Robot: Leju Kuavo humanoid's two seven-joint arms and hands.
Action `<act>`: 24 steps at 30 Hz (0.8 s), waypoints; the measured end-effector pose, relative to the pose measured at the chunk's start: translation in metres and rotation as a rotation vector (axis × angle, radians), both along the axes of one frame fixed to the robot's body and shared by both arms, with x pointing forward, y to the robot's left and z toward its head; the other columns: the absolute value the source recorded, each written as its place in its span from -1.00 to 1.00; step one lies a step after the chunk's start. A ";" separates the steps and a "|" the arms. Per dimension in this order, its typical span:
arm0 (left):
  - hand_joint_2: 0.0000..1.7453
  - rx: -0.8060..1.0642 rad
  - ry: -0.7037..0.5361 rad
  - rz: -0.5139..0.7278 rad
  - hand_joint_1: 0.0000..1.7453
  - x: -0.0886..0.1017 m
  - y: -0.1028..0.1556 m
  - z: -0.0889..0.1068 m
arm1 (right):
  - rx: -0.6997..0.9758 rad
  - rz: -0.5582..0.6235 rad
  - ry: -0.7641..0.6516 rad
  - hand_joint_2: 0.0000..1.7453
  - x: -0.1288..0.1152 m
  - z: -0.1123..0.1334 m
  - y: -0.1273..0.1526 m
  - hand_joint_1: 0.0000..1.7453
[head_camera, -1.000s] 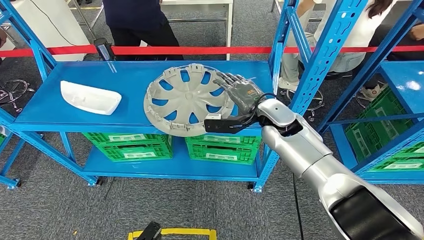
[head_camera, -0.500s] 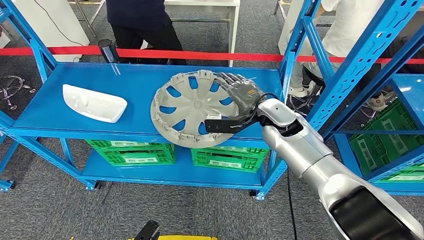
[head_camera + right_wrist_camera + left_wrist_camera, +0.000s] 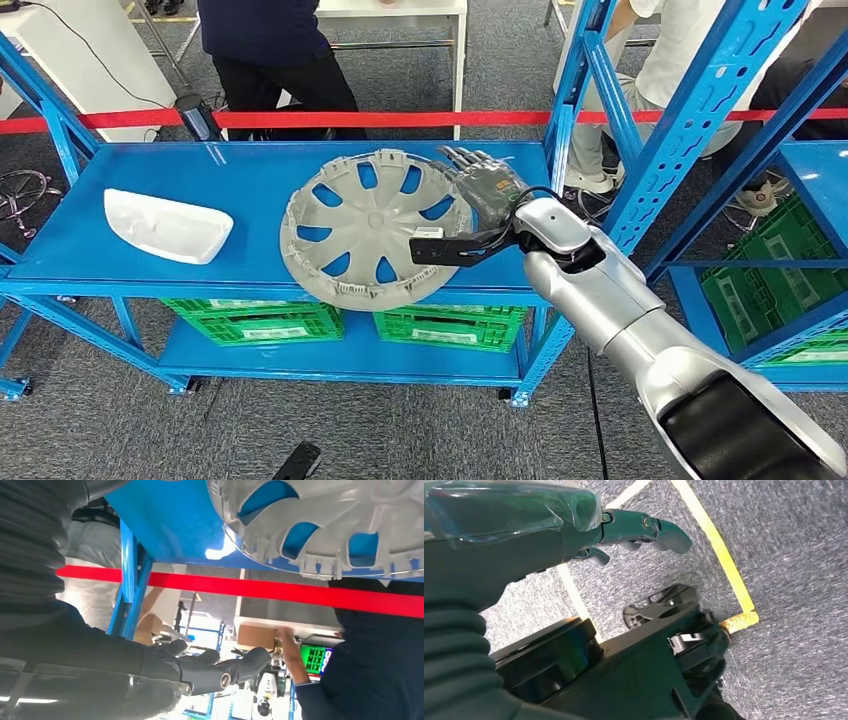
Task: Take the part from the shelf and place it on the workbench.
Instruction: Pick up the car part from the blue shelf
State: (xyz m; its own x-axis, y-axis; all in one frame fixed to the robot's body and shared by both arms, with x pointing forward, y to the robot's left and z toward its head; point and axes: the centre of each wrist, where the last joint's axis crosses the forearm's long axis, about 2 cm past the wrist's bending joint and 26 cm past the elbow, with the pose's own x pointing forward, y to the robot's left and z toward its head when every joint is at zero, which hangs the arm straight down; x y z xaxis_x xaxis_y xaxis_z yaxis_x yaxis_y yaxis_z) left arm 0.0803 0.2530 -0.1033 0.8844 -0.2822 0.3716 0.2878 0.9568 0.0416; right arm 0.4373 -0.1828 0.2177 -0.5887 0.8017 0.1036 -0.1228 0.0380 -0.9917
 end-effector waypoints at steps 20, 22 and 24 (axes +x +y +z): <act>1.00 0.001 0.010 0.004 -1.00 0.002 0.001 0.000 | 0.002 0.057 0.216 1.00 -0.008 0.002 0.023 -1.00; 1.00 0.003 0.012 0.004 -1.00 0.002 0.001 0.000 | 0.011 0.068 0.249 1.00 -0.011 0.002 0.029 -1.00; 1.00 0.005 0.015 0.004 -1.00 0.003 0.002 0.000 | 0.024 0.080 0.285 1.00 -0.014 0.002 0.034 -1.00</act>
State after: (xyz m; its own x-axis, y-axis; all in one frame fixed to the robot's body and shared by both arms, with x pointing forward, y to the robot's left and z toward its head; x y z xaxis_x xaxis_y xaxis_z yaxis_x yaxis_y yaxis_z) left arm 0.0829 0.2545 -0.1029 0.8912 -0.2800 0.3570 0.2841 0.9579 0.0420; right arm 0.4234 -0.1489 0.2200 -0.5946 0.7489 0.2925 -0.3998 0.0402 -0.9157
